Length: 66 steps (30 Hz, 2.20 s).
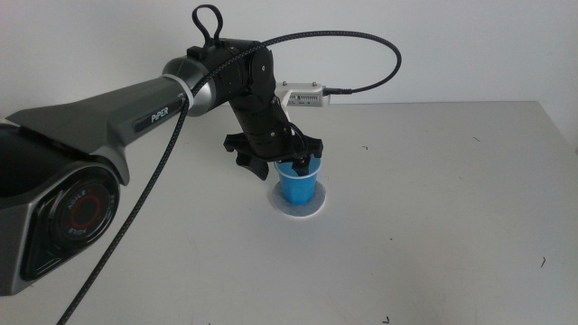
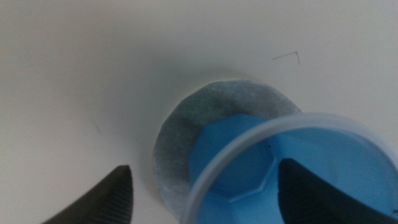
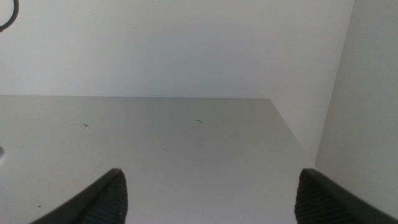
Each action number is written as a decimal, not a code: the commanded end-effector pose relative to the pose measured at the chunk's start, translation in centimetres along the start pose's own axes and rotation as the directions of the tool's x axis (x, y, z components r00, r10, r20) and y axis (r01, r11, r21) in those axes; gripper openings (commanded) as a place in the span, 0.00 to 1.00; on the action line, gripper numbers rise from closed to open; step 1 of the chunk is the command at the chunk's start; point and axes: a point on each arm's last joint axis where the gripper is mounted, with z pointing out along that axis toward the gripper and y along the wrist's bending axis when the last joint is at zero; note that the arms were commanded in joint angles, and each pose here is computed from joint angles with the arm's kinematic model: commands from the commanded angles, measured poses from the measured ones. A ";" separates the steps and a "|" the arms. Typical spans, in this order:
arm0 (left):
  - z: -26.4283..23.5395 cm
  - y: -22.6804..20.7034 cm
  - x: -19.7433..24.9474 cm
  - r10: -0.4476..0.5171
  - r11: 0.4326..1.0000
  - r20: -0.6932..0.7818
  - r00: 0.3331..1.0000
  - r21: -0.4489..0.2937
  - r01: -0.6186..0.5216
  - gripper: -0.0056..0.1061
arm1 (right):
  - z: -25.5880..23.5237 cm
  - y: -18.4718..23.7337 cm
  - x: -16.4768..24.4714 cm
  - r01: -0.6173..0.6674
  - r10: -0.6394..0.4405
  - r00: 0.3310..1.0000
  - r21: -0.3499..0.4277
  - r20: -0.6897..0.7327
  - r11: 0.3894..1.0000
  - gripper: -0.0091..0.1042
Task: Place an empty cup on a cup mat.
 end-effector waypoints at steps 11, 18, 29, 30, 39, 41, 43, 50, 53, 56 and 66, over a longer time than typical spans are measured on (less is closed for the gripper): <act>-15.5 -0.8 0.5 0.059 0.995 0.196 0.979 0.062 -0.073 0.99 | -0.3 0.0 -1.2 0.017 -0.017 0.994 -0.001 0.109 1.000 0.91; -24.0 -0.3 3.8 0.091 0.994 0.262 0.961 -0.085 -0.071 0.99 | -0.3 0.0 -1.2 0.017 -0.017 0.994 -0.001 0.109 1.000 0.91; -31.6 2.7 12.2 0.137 0.932 0.386 0.912 -0.363 0.014 0.99 | -0.3 0.0 -1.2 0.017 -0.017 0.994 -0.001 0.109 1.000 0.91; -31.8 3.0 12.9 0.140 0.928 0.401 0.905 -0.372 0.021 0.99 | -0.3 0.0 -1.2 0.017 -0.017 0.994 -0.001 0.109 1.000 0.91; -30.6 7.6 20.4 0.089 0.933 0.622 0.778 -0.326 0.154 0.99 | -0.3 0.0 -1.2 0.017 -0.017 0.994 -0.001 0.109 1.000 0.91; -29.8 8.4 22.5 0.093 0.927 0.670 0.737 -0.327 0.181 0.99 | -0.3 0.0 -1.2 0.017 -0.017 0.994 -0.001 0.109 1.000 0.91; -28.6 9.1 24.4 0.100 0.922 0.711 0.696 -0.330 0.204 0.99 | -0.3 0.0 -1.2 0.017 -0.017 0.994 -0.001 0.109 1.000 0.91; -25.1 9.9 30.5 0.129 0.911 0.816 0.563 -0.322 0.258 0.99 | -0.3 0.0 -1.2 0.017 -0.017 0.994 -0.001 0.109 1.000 0.91; -23.5 10.0 32.6 0.117 0.911 0.835 0.538 -0.306 0.276 0.99 | -0.3 0.0 -1.2 0.017 -0.017 0.994 -0.001 0.109 1.000 0.91; -22.1 10.1 34.6 0.108 0.908 0.846 0.522 -0.297 0.294 0.99 | -0.3 0.0 -1.2 0.017 -0.017 0.994 -0.001 0.109 1.000 0.91; -18.1 10.1 39.3 0.134 0.909 0.884 0.448 -0.289 0.300 0.99 | -0.3 0.0 -1.2 0.017 -0.017 0.994 -0.001 0.109 1.000 0.91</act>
